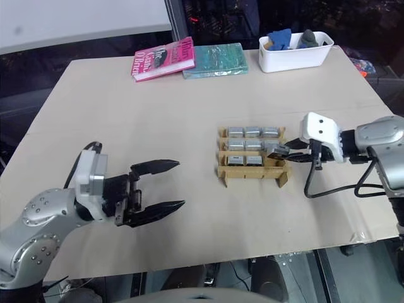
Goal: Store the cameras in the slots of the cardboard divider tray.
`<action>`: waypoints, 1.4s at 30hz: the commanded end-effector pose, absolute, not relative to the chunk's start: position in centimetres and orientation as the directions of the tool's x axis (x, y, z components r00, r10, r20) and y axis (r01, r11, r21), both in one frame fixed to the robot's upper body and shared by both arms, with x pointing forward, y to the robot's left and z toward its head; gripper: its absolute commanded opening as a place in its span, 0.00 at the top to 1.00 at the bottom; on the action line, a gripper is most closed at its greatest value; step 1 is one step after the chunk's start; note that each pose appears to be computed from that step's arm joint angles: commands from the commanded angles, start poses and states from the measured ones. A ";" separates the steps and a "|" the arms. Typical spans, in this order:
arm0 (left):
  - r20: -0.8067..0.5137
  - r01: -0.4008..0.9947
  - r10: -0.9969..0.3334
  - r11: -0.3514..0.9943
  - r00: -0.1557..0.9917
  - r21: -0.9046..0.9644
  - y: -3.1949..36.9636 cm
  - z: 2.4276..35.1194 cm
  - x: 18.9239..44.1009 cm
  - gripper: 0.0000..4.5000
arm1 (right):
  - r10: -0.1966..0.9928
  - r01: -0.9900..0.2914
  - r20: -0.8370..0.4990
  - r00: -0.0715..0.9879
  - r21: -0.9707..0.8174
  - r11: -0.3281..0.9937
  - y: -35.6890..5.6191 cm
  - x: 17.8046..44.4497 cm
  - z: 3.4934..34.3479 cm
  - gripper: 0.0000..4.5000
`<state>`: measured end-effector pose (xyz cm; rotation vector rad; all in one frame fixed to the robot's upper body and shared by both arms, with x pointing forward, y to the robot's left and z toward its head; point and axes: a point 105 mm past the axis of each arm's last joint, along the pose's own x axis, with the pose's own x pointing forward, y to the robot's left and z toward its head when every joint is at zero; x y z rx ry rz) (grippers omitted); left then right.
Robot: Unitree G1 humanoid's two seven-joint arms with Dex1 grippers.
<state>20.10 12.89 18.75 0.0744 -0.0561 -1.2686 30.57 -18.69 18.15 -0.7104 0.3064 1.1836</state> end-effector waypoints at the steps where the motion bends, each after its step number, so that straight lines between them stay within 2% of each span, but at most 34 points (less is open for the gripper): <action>1: 0.003 0.949 -0.958 0.284 0.287 0.137 12.8 19.5 19.5 0.00 | 0.737 -0.908 -0.559 0.379 -0.378 0.181 -18.6 30.8 18.5 0.85; 11: 0.007 0.945 -0.954 0.298 0.300 0.138 12.8 19.6 19.4 0.00 | 0.707 -0.923 -0.618 0.345 -0.358 0.138 -19.2 30.8 16.6 0.85; 19: 0.011 0.944 -0.954 0.299 0.301 0.137 12.6 19.6 19.6 0.00 | 0.720 -0.942 -0.638 0.272 -0.328 0.066 -17.9 30.9 15.7 0.85; 20: 0.011 0.944 -0.953 0.300 0.302 0.138 12.6 19.6 19.7 0.00 | 0.715 -0.943 -0.645 0.270 -0.329 0.060 -18.0 30.9 15.6 0.62; 21: 0.010 0.943 -0.952 0.303 0.305 0.139 12.6 19.6 19.8 0.00 | 0.711 -0.937 -0.644 0.281 -0.345 0.058 -18.1 31.0 15.7 0.55; 24: 0.018 0.930 -0.939 0.341 0.342 0.136 12.9 19.6 20.2 0.00 | 0.737 -0.905 -0.572 0.360 -0.407 0.126 -18.2 31.3 17.1 0.21; 27: 0.068 0.860 -0.867 0.499 0.494 0.104 14.4 19.5 21.7 0.00 | 0.779 -0.853 -0.417 0.468 -0.443 0.275 -19.3 29.4 19.6 0.21; 30: 0.113 0.770 -0.771 0.635 0.627 0.056 16.0 19.2 22.9 0.00 | 0.775 -0.813 -0.311 0.550 -0.409 0.414 -20.7 27.2 20.5 0.21; 31: 0.121 0.748 -0.747 0.662 0.654 0.042 16.5 19.1 23.1 0.00 | 0.767 -0.805 -0.295 0.569 -0.390 0.447 -20.9 26.6 20.6 0.10; 32: 0.119 0.719 -0.718 0.694 0.686 0.039 17.0 18.8 23.3 0.00 | 0.756 -0.795 -0.283 0.590 -0.367 0.483 -21.4 25.9 20.4 0.03; 33: 0.109 0.699 -0.697 0.714 0.709 0.022 17.4 18.3 23.3 0.00 | 0.732 -0.780 -0.289 0.616 -0.349 0.519 -22.1 25.0 19.7 0.01; 36: 0.048 0.657 -0.656 0.754 0.753 0.003 18.4 16.5 22.6 0.00 | 0.663 -0.735 -0.317 0.678 -0.316 0.600 -23.7 22.5 17.8 0.01; 42: -0.046 0.622 -0.621 0.783 0.782 -0.001 20.0 14.3 21.1 0.00 | 0.552 -0.643 -0.336 0.763 -0.300 0.705 -26.1 20.4 16.0 0.01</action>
